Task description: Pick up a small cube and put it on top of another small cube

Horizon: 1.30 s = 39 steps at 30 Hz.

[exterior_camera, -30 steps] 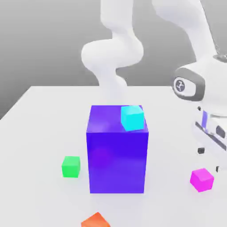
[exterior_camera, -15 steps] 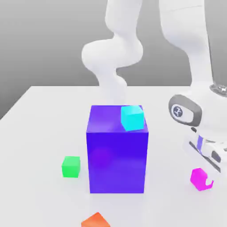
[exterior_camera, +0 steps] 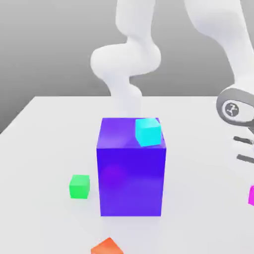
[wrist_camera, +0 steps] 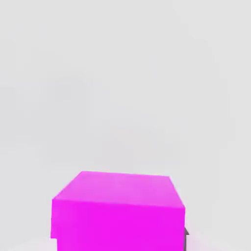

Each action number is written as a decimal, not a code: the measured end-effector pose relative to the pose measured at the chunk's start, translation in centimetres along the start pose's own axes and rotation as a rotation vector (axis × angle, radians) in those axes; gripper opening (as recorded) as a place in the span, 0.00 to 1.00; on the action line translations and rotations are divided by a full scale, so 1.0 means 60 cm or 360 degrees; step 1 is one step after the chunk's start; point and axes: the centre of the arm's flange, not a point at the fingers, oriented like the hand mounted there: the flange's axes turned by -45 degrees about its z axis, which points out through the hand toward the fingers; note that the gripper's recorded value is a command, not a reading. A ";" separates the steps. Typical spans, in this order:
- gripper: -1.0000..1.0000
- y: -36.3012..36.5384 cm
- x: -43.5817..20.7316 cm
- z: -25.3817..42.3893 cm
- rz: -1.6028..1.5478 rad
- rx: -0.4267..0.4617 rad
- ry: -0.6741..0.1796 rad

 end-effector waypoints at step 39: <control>0.00 -0.817 -0.186 -0.087 0.1140 0.0171 0.0054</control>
